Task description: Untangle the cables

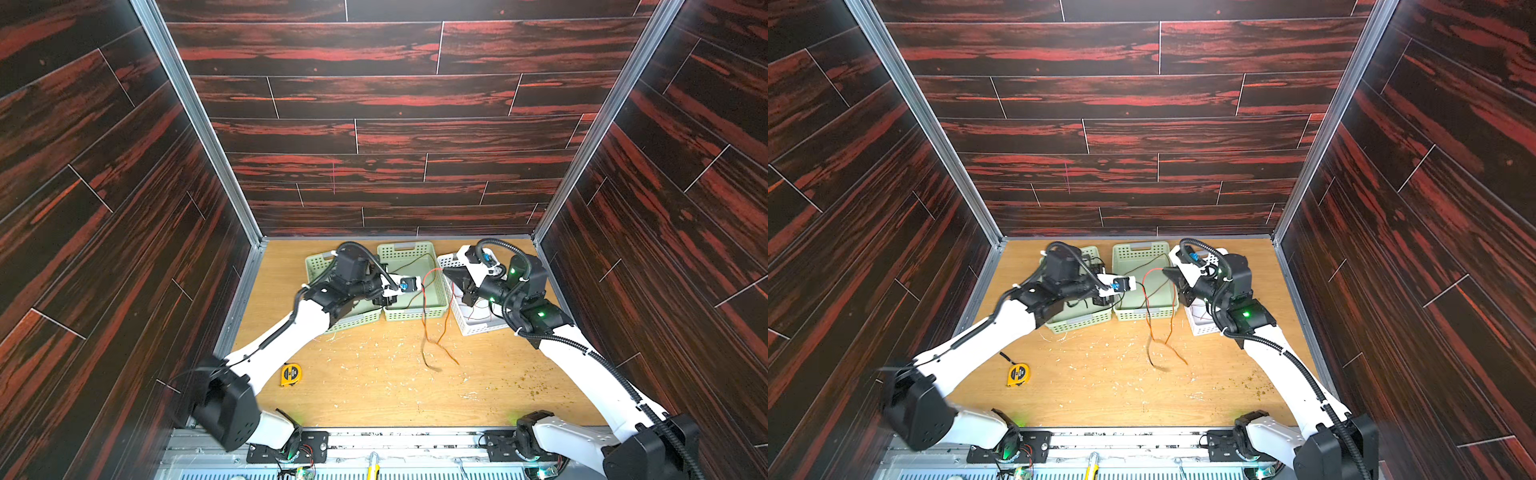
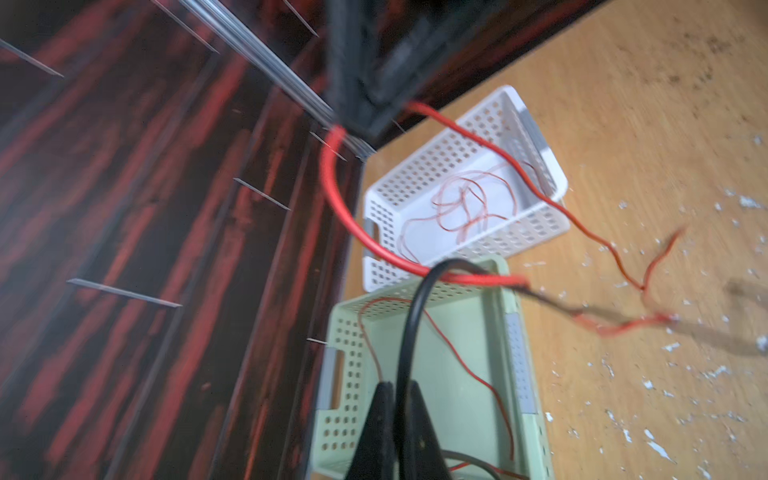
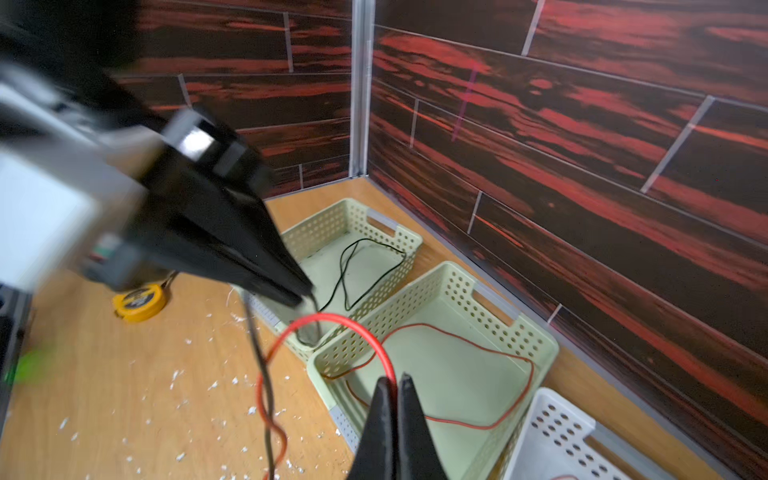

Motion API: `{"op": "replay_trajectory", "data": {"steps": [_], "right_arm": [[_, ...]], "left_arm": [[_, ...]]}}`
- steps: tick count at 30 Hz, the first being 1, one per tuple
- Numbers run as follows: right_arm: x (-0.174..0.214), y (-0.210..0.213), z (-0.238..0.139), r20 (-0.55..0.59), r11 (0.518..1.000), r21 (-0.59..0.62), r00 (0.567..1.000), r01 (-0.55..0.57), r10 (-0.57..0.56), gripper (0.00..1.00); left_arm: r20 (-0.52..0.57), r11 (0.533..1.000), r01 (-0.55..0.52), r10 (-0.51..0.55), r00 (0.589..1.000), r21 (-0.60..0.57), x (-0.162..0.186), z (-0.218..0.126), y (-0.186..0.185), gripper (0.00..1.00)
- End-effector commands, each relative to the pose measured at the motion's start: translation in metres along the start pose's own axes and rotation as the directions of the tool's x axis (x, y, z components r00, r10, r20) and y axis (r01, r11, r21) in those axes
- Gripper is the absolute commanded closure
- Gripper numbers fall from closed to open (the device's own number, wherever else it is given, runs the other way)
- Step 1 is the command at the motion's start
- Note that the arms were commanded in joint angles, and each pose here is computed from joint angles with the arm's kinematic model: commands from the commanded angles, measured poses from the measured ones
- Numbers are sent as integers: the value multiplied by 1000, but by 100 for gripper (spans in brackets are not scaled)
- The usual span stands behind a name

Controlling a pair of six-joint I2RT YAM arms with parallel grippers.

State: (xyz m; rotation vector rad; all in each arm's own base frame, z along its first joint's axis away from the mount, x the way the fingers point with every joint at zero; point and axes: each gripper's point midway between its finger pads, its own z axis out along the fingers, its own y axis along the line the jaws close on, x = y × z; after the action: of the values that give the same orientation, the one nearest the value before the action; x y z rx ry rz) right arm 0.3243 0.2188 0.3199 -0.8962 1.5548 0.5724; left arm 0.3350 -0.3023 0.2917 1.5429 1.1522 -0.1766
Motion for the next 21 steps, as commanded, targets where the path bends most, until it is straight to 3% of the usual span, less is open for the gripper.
{"op": "replay_trajectory", "data": {"steps": [1, 7, 13, 18, 21], "right_arm": [[-6, -10, -9, 26, 998, 64, 999, -28, 26, 100], [6, -21, -22, 37, 987, 132, 996, -90, 86, 100], [21, -32, -41, 46, 967, 211, 990, -141, 135, 100], [30, -39, -55, 45, 952, 256, 986, -165, 159, 100], [36, -46, -64, 54, 937, 292, 981, -194, 186, 100]], "left_arm": [[34, 997, 22, -20, 999, -67, -24, -22, 19, 100], [5, 970, 126, -127, 992, -209, -28, -48, 46, 100], [1, 902, 210, -226, 974, -377, -20, -77, 80, 100], [74, 813, 284, -287, 955, -509, -15, -112, 115, 100], [128, 729, 331, -321, 938, -599, -7, -137, 143, 100]]}}
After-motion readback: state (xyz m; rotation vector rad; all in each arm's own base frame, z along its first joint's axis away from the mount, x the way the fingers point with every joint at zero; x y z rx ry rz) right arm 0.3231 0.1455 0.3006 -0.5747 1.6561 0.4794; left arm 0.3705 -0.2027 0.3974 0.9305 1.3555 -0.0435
